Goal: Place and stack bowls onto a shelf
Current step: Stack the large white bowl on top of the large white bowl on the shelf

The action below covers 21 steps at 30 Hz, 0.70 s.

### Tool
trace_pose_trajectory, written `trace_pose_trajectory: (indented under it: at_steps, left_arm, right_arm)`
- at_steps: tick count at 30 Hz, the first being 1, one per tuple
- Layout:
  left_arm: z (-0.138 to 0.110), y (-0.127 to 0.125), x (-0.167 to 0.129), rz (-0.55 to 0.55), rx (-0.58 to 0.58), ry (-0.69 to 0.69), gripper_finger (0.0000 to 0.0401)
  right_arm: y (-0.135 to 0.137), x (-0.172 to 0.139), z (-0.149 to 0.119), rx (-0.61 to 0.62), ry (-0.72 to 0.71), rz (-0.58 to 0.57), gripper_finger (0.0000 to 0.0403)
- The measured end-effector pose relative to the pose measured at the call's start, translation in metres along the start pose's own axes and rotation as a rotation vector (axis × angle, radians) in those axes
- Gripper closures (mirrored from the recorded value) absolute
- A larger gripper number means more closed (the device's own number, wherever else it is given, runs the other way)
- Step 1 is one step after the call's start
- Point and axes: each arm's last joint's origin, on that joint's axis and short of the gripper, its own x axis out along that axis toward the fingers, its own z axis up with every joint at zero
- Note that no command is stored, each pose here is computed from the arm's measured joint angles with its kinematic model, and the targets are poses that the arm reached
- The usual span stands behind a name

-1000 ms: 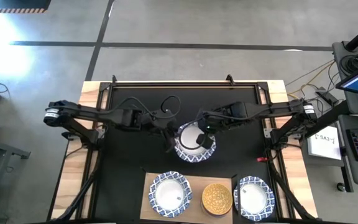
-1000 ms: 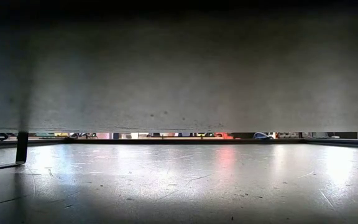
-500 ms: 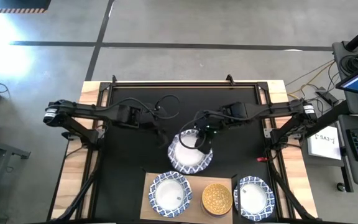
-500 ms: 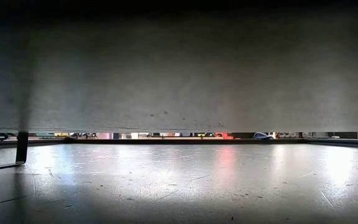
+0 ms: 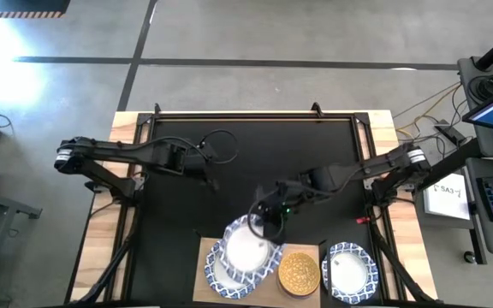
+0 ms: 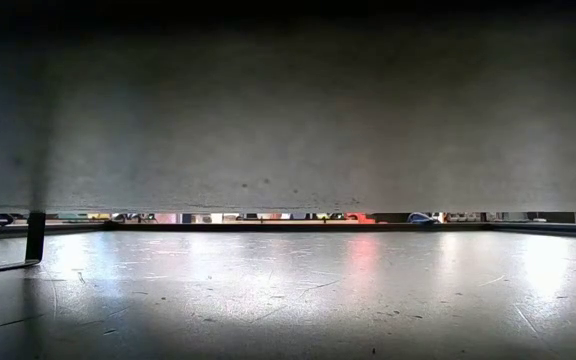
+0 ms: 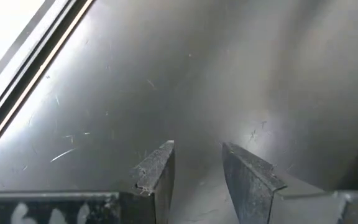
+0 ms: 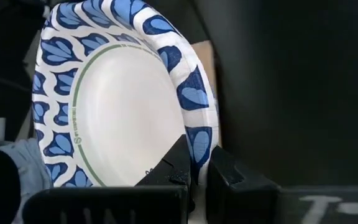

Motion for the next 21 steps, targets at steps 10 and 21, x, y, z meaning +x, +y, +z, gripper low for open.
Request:
trace_pose_trajectory:
  at_steps: [10,21]
  left_arm:
    - [-0.005,0.015,-0.026,-0.039,-0.046,-0.065,0.0284]
    - [-0.01,0.024,-0.043,-0.06,-0.059,-0.113,0.0284]
  right_arm:
    - [0.015,0.048,-0.007,-0.051,-0.008,0.049,0.0394]
    - [0.01,0.074,-0.009,-0.098,0.004,0.039,0.0394]
